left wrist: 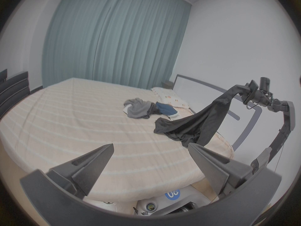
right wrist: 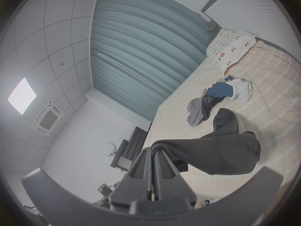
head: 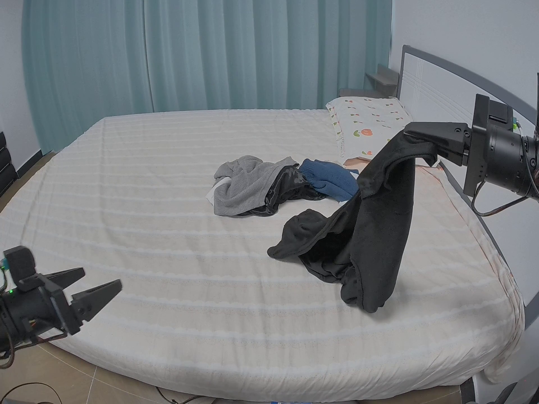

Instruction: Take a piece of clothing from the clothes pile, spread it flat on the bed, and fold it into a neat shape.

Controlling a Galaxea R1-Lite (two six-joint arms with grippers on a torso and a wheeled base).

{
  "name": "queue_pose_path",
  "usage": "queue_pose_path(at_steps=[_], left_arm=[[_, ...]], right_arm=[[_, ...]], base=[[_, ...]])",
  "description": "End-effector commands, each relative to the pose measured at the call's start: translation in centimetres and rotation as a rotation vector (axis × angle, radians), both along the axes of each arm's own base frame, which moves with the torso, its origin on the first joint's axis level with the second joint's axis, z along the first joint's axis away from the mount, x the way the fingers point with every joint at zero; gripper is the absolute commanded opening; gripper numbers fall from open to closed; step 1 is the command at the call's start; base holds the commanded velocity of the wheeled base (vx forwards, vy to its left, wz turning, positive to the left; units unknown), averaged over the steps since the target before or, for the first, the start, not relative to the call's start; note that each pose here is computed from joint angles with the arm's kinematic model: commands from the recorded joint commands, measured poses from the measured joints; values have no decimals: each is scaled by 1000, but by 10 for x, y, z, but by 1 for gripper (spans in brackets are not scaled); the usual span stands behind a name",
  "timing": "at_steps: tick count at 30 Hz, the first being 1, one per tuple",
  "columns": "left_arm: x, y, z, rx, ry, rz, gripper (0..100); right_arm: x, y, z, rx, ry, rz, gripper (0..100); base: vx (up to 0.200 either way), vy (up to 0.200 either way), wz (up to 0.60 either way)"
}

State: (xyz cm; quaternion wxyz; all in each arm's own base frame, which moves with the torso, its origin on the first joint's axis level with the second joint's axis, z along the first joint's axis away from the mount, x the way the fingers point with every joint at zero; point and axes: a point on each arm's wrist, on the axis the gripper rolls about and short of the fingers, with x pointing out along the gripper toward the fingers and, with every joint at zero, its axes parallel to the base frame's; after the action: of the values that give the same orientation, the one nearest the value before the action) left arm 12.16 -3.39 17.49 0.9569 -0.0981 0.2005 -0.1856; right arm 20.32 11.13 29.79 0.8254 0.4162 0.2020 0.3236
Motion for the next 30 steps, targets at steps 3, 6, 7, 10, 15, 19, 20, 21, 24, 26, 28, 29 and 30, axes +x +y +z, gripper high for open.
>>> queue_pose_path(at_steps=[3, 6, 7, 10, 15, 19, 20, 21, 24, 26, 28, 29, 30], left_arm=[[139, -76, -76, 50, 250, -142, 100], [154, -91, -95, 69, 279, -166, 100], [162, -100, -104, 83, 290, -169, 100], [180, -120, -121, 109, 296, -168, 100], [194, -140, -139, 132, 299, -179, 100], [198, -156, -148, 156, 298, -196, 100], [199, -159, -150, 157, 294, -199, 100], [199, -159, -150, 157, 294, -199, 100], [212, -173, -157, 152, 274, -210, 100], [216, -177, -159, 154, 265, -209, 100], [229, -184, -157, 173, 220, -163, 100], [235, -187, -159, 183, 203, -142, 100], [238, -189, -161, 190, 200, -134, 100]], right_arm=[[15, 6, -11, -23, 44, -11, 0], [15, 3, -8, -18, 34, -24, 0], [15, 1, -6, -13, 26, -30, 0], [15, 0, -2, -6, 12, -31, 0], [14, 1, 1, 2, -4, -27, 0], [10, 0, 9, 15, -30, -24, 0], [8, -1, 11, 19, -37, -21, 0], [8, -1, 11, 19, -37, -21, 0], [2, -3, 14, 25, -49, -11, 0], [2, -3, 14, 24, -48, -11, 0], [2, -3, 15, 26, -50, -11, 0], [3, -2, 15, 27, -53, -10, 0], [3, -2, 15, 26, -52, -10, 0]], base=[[0, 0, 0], [0, 0, 0], [0, 0, 0], [0, 0, 0], [0, 0, 0], [0, 0, 0], [0, 0, 0], [0, 0, 0], [0, 0, 0], [0, 0, 0], [0, 0, 0], [0, 0, 0], [0, 0, 0]])
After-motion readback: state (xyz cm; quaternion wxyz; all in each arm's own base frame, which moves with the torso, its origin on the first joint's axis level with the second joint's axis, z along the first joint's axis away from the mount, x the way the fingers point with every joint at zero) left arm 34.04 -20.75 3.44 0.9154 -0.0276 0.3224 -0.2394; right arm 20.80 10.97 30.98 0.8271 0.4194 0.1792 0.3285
